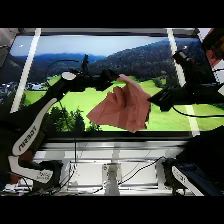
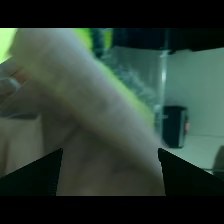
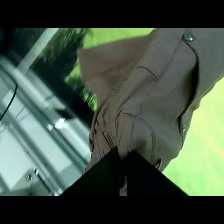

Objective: Fold the clothes and pants, and hang the long-sleeved shirts on hangers.

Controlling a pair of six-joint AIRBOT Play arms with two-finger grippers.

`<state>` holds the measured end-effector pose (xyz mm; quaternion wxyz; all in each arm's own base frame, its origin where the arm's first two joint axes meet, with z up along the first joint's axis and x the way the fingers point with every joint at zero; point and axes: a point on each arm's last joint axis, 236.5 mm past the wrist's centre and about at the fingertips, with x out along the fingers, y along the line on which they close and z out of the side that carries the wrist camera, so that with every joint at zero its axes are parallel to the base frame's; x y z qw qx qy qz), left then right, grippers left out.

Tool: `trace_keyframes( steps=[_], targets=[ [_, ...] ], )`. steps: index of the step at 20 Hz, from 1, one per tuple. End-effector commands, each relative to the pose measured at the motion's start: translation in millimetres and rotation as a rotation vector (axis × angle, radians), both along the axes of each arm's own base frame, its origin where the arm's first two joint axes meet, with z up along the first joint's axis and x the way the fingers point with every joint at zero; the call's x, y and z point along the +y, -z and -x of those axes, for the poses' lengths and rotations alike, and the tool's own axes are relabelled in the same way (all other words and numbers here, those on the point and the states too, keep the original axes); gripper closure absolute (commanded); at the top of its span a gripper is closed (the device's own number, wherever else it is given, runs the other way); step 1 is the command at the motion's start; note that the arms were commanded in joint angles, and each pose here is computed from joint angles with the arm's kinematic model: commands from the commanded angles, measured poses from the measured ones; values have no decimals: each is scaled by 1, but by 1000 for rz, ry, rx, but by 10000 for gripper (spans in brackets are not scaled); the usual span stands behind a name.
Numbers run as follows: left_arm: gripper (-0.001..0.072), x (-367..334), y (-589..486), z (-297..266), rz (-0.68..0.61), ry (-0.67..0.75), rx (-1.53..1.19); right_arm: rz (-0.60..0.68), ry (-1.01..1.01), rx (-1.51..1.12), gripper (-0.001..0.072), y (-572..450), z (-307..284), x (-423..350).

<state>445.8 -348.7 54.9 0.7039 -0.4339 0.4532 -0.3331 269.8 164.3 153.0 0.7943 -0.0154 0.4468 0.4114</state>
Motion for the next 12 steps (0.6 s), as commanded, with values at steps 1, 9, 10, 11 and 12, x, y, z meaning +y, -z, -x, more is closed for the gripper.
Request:
trace_keyframes(
  steps=[1, 9, 10, 11, 12],
  targets=[
    [-4, -21, 9, -10, 70, -68, 16, 33, -108, 98, 689, 8, 34, -1],
    [-4, -22, 21, -6, 24, -4, -45, 32, -114, 90, 689, 5, 39, -1],
    [-4, -15, 21, -7, 22, 7, -48, 32, -112, 88, 689, 5, 38, -1],
    [-4, -9, 20, -5, 27, 34, -46, 31, -109, 85, 689, 4, 37, -1],
    [-4, -4, 20, -1, 29, 66, -39, 30, -107, 82, 689, 4, 36, -1]
  ],
)
